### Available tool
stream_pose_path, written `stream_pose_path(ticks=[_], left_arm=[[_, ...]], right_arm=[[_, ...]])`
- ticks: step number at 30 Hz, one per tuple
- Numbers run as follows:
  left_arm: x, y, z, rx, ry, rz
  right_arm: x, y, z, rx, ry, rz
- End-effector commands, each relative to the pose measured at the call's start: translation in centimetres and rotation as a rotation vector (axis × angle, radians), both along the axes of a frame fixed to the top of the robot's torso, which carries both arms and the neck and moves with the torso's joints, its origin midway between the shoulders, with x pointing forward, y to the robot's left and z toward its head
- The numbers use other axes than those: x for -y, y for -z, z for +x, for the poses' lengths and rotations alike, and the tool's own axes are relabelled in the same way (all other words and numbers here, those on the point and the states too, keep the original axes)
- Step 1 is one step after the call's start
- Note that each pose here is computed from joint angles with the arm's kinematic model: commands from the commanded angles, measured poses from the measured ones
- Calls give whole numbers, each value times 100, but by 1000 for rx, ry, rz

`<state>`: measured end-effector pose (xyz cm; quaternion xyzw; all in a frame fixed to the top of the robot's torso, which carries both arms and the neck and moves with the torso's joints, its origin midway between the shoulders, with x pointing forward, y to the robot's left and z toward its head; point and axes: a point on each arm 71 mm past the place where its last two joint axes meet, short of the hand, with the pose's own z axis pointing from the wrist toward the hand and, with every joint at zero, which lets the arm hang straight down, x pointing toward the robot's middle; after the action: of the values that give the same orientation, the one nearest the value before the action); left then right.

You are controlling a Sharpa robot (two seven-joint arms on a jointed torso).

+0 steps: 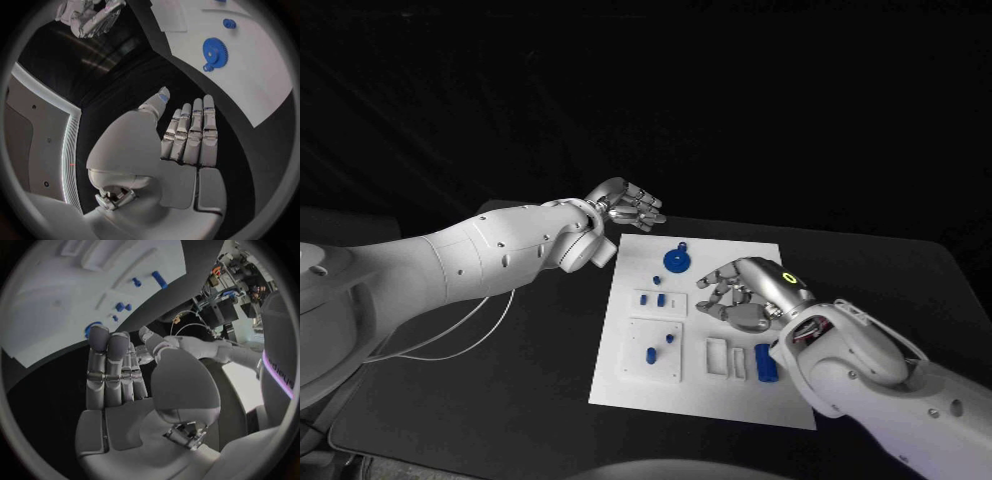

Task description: Assemble the parts on the task board

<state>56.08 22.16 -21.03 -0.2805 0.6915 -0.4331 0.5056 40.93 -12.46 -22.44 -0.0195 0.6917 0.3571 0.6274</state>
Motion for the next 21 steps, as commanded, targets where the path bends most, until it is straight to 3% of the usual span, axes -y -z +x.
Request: stream_pose_path(ticks=[1, 6, 12, 17, 21], left_arm=[[-20, -29, -9, 27, 3, -28], [-100, -43, -27, 38, -8, -68], [-201, -53, -68, 31, -19, -143], [-263, -63, -115, 15, -27, -218], [-278, -69, -154, 9, -23, -251]], right_arm=[[263, 72, 112, -263, 77, 87], [634, 112, 222, -423, 149, 40], [974, 224, 216, -596, 239, -102], [1134, 282, 185, -684, 324, -209], [1189, 307, 161, -729, 356, -251]])
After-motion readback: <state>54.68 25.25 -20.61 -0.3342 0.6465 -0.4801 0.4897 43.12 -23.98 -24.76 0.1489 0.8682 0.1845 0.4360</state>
